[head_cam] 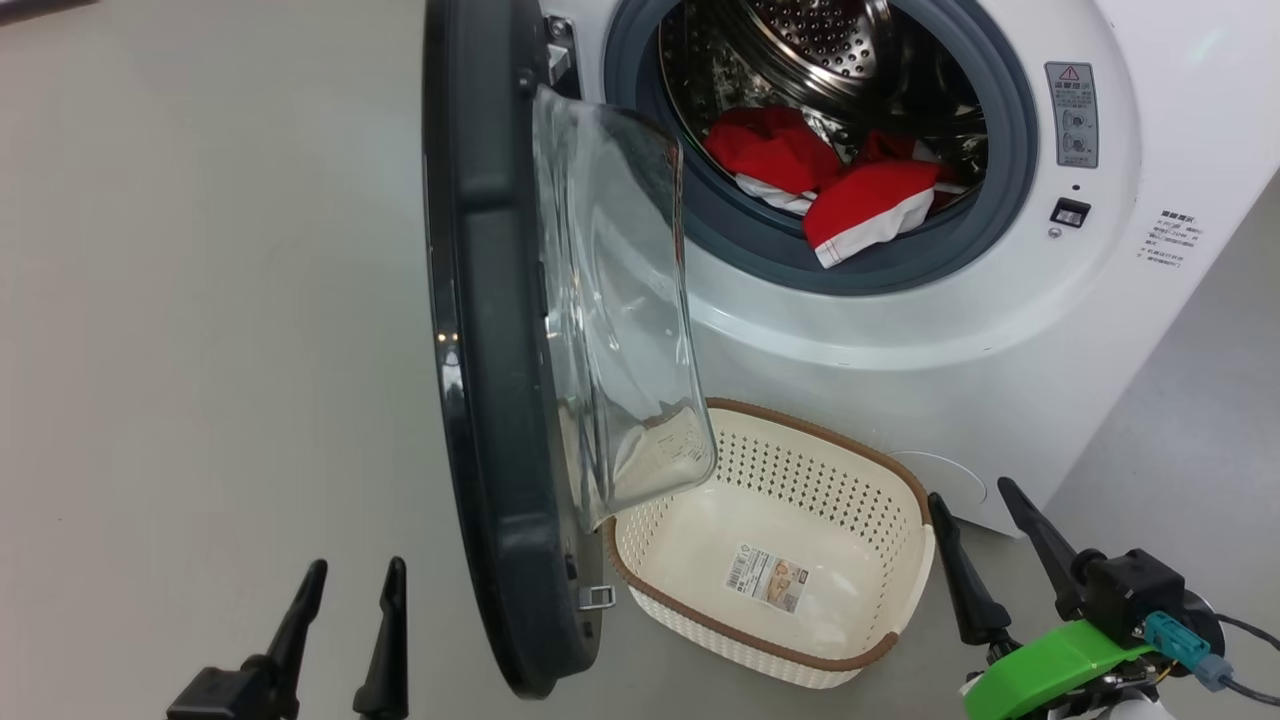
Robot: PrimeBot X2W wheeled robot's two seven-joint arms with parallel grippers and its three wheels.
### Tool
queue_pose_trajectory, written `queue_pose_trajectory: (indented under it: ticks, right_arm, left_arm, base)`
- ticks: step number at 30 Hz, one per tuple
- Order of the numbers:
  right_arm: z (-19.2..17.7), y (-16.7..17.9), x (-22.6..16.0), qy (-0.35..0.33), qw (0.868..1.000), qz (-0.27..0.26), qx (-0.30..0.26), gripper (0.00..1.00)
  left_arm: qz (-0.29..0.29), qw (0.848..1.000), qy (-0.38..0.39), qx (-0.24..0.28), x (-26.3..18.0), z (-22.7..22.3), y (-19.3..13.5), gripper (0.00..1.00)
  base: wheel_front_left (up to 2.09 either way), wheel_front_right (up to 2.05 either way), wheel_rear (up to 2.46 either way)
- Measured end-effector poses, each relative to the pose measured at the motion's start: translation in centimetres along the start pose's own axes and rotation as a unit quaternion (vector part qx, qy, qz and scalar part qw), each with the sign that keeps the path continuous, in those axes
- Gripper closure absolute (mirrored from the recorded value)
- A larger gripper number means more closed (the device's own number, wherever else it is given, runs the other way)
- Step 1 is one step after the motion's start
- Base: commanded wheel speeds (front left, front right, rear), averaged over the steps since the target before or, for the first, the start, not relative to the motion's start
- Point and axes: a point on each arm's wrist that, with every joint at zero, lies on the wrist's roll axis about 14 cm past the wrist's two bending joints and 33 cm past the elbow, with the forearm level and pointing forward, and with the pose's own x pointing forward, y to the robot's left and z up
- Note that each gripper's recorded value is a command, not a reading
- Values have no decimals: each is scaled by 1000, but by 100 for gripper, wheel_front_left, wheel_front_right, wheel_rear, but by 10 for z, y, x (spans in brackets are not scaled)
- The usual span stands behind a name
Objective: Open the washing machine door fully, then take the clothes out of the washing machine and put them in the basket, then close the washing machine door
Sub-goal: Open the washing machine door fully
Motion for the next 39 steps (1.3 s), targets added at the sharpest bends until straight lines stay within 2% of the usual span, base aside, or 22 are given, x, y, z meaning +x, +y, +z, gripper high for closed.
queue_pose_trajectory:
  ticks: [10, 11, 12, 17, 22, 26, 30, 34, 37, 39]
  right_arm:
    - [-4, -5, -4, 5, 1000, -12, 2, 0]
    - [-4, -5, -4, 4, 1000, -13, 3, 0]
    - [-4, -5, -4, 4, 1000, -13, 3, 0]
    - [-4, -3, -4, 4, 1000, -11, -3, 0]
    - [-4, -2, -4, 4, 1000, -10, -2, 0]
    - [-3, -2, -4, 3, 1000, -11, -2, 0]
    - [-1, -3, -4, 1, 1000, -12, -2, 0]
    - [0, -5, -5, -1, 1000, -15, -2, 0]
    - [-1, -6, -5, -1, 1000, -17, -2, 0]
    - [-1, -8, -5, -1, 1000, -19, -1, 0]
  left_arm:
    - [1, 1000, 7, 0, -3, -5, 0, 0]
    - [1, 1000, 7, 2, -3, -5, 1, 16]
    - [1, 1000, 7, 2, -3, -5, 1, 100]
    - [16, 1000, -18, 4, -1, 12, 9, 100]
    - [29, 994, -109, 7, 6, 70, 15, 100]
    - [0, 978, -208, -1, 5, 133, -4, 100]
    - [-61, 965, -255, -16, -4, 162, -44, 100]
    - [-148, 954, -260, -33, -14, 165, -96, 100]
    - [-186, 958, -214, -48, -20, 137, -120, 100]
    - [-208, 963, -158, -62, -22, 102, -135, 100]
  base:
    - [0, 0, 0]
    - [0, 0, 0]
    - [0, 0, 0]
    - [0, 0, 0]
    - [0, 0, 0]
    - [0, 0, 0]
    - [0, 0, 0]
    - [0, 0, 0]
    - [0, 0, 0]
    - [0, 0, 0]
